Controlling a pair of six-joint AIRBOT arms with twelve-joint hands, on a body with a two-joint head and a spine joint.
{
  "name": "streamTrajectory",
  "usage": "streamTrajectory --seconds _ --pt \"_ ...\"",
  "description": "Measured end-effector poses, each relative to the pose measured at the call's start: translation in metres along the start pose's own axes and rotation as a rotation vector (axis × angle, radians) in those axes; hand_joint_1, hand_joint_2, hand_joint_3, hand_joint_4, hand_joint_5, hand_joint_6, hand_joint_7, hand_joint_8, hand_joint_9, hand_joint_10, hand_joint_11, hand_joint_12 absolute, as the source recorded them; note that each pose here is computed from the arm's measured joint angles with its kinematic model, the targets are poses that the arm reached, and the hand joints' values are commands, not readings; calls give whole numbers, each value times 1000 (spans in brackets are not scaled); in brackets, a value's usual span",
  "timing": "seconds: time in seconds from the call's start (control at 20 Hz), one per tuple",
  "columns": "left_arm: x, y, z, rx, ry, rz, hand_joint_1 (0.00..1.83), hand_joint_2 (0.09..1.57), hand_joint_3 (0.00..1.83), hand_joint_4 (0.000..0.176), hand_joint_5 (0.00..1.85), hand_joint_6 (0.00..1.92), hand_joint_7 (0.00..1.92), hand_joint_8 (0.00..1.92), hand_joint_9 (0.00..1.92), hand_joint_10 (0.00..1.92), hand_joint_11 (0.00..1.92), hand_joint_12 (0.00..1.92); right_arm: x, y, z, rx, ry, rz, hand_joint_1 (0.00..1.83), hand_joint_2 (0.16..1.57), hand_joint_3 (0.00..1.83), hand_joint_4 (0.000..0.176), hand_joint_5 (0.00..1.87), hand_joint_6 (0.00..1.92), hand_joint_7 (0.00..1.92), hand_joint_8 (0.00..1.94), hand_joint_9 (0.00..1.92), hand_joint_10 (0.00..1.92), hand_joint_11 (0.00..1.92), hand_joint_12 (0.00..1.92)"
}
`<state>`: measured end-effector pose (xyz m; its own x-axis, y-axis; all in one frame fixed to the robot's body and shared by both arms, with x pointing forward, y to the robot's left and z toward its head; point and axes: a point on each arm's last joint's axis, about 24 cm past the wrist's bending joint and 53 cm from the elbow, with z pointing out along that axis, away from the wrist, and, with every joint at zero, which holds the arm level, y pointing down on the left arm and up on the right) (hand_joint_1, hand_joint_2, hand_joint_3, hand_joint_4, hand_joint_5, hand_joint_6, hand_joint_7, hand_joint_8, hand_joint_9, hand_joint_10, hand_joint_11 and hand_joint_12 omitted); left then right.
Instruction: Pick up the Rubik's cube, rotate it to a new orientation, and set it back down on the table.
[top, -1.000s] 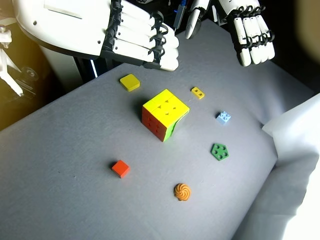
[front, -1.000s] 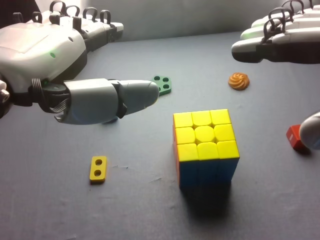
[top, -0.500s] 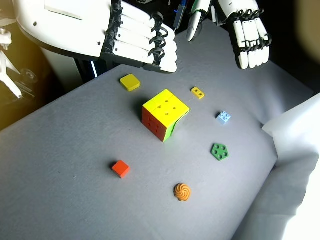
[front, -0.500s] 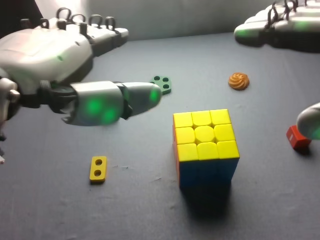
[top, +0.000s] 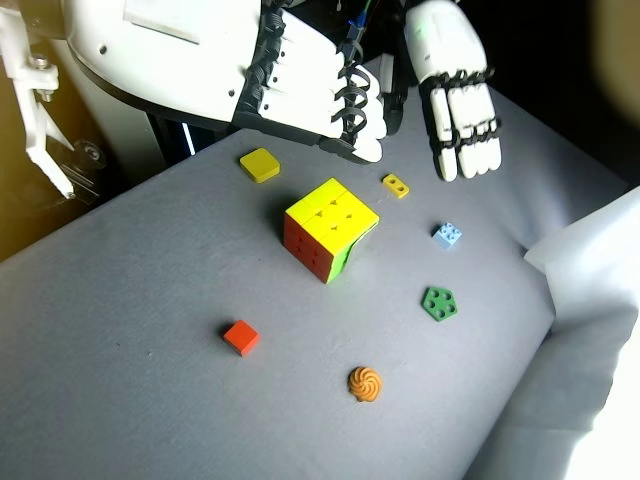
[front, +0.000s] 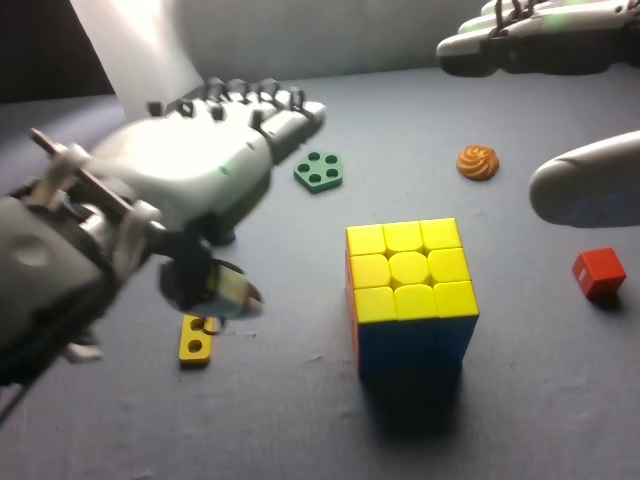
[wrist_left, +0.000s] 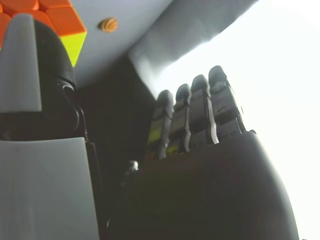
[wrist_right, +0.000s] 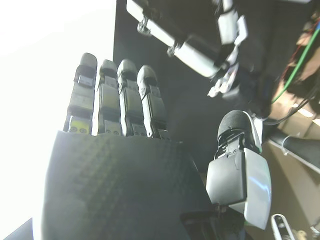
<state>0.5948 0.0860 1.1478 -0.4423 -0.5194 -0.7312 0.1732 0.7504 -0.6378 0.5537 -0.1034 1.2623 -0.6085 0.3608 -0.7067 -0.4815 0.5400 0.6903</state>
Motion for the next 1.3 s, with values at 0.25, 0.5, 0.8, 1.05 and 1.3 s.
streamTrajectory --seconds 0.25,0.5,0.8,1.05,1.3 --pt "24 8 11 -66 23 -119 1239 810 0 0 1 0 0 0 0 0 0 190 -2 2 8 2 -14 -73 0 1050 0 0 197 4 157 3 102 3 0 347" --pt "44 6 18 -97 46 -183 1256 812 1 0 11 2 0 0 0 0 0 131 -2 5 16 1 -23 -73 0 1053 1 0 164 1 124 2 79 5 0 286" --pt "56 -4 29 -84 58 -183 1250 835 5 0 2 1 0 0 0 0 0 2 -7 -2 15 22 -40 -77 0 1043 0 0 195 2 144 1 99 1 0 294" --pt "57 5 35 -115 53 -182 1256 823 0 0 23 8 0 0 0 0 30 15 -8 -7 15 33 -40 -94 0 1023 0 0 166 1 136 0 88 0 0 263" --pt "68 3 40 -124 75 -192 1240 855 10 0 0 0 0 0 0 0 11 11 -7 -8 15 37 -37 -102 0 1050 7 0 191 9 139 5 82 4 0 248"
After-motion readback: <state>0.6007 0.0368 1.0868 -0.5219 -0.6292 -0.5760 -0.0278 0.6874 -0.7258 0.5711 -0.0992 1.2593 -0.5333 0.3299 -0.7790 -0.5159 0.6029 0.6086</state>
